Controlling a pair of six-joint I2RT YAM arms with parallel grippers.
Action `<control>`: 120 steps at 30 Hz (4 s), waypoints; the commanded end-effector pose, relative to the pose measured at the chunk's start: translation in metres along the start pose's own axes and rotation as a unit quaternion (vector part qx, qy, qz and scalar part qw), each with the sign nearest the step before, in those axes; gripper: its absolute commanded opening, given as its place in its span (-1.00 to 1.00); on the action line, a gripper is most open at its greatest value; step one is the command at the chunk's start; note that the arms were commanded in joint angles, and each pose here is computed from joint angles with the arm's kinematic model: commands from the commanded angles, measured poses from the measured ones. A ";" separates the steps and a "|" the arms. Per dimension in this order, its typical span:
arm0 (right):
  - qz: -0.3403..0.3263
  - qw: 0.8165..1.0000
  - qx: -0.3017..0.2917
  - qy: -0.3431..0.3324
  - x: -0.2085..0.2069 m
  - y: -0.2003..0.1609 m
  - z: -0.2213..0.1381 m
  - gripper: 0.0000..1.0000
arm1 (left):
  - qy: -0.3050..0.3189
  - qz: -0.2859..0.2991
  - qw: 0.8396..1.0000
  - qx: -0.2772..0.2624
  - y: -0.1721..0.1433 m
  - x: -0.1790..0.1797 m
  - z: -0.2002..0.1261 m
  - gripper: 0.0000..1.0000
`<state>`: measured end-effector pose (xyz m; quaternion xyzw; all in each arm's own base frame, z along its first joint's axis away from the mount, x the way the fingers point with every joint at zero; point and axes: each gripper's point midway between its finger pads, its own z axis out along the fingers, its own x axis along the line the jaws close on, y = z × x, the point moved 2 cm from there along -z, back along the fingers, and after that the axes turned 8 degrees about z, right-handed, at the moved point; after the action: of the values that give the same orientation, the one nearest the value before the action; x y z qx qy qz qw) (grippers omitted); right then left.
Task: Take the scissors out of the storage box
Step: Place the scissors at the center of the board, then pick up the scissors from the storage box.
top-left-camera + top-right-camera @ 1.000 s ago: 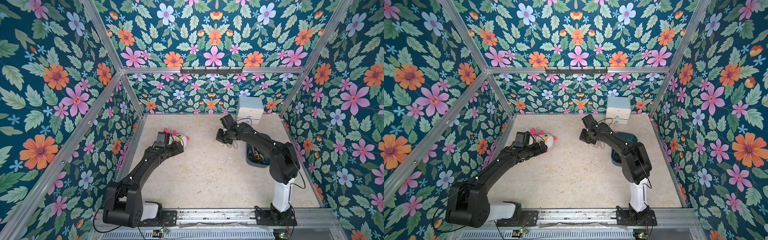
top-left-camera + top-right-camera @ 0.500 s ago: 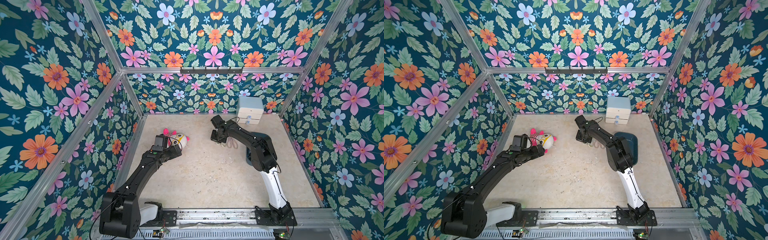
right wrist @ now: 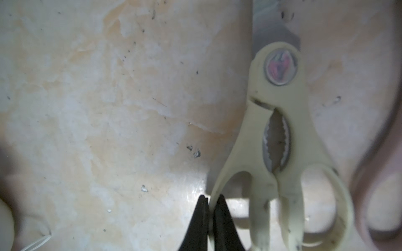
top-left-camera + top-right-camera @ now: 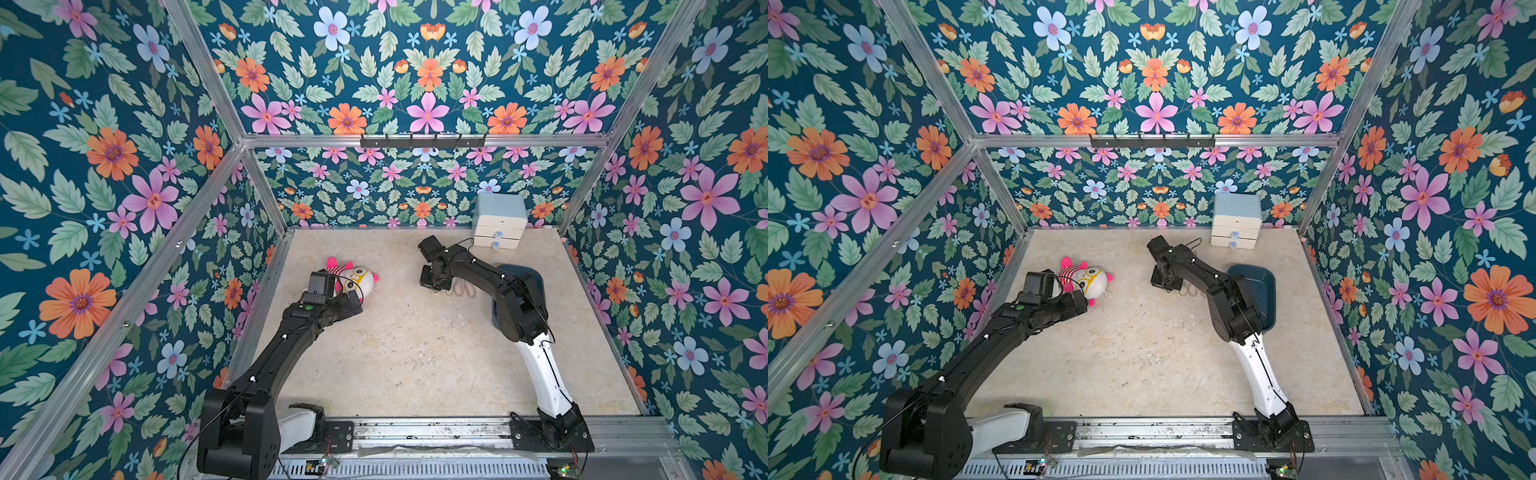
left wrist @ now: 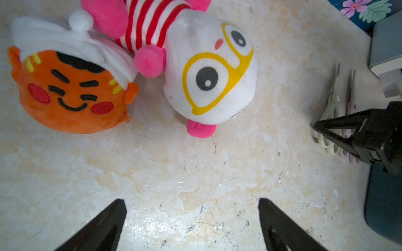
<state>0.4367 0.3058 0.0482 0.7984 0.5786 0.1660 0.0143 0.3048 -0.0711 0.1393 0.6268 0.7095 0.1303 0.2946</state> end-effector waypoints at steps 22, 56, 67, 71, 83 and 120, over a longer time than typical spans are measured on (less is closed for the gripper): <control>-0.009 0.997 -0.077 0.016 -0.008 0.024 -0.137 -0.35 | -0.057 0.016 0.998 0.007 0.024 -0.028 0.000 0.97; 0.142 0.988 -0.055 0.004 -0.212 0.001 -0.155 -0.36 | -0.075 0.028 0.997 0.021 0.031 -0.076 0.036 0.96; 0.124 0.991 -0.034 -0.024 -0.216 0.004 -0.129 -0.36 | -0.060 0.019 0.998 0.015 0.030 -0.069 0.031 0.97; 0.120 0.992 -0.030 -0.028 -0.217 0.005 -0.121 -0.37 | -0.061 0.016 0.998 0.012 0.031 -0.070 0.029 0.97; 0.117 0.993 -0.013 -0.029 -0.217 0.004 -0.100 -0.43 | -0.051 0.022 0.998 0.010 0.033 -0.067 0.024 0.97; 0.086 0.993 -0.078 0.030 -0.196 0.013 -0.196 -1.00 | -0.067 0.003 0.998 0.006 0.041 -0.074 0.036 0.99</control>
<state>0.3439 0.0798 0.1792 0.8418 0.4892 0.2196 0.0618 0.3573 -0.1395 0.1469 0.6435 0.6881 0.0868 0.3239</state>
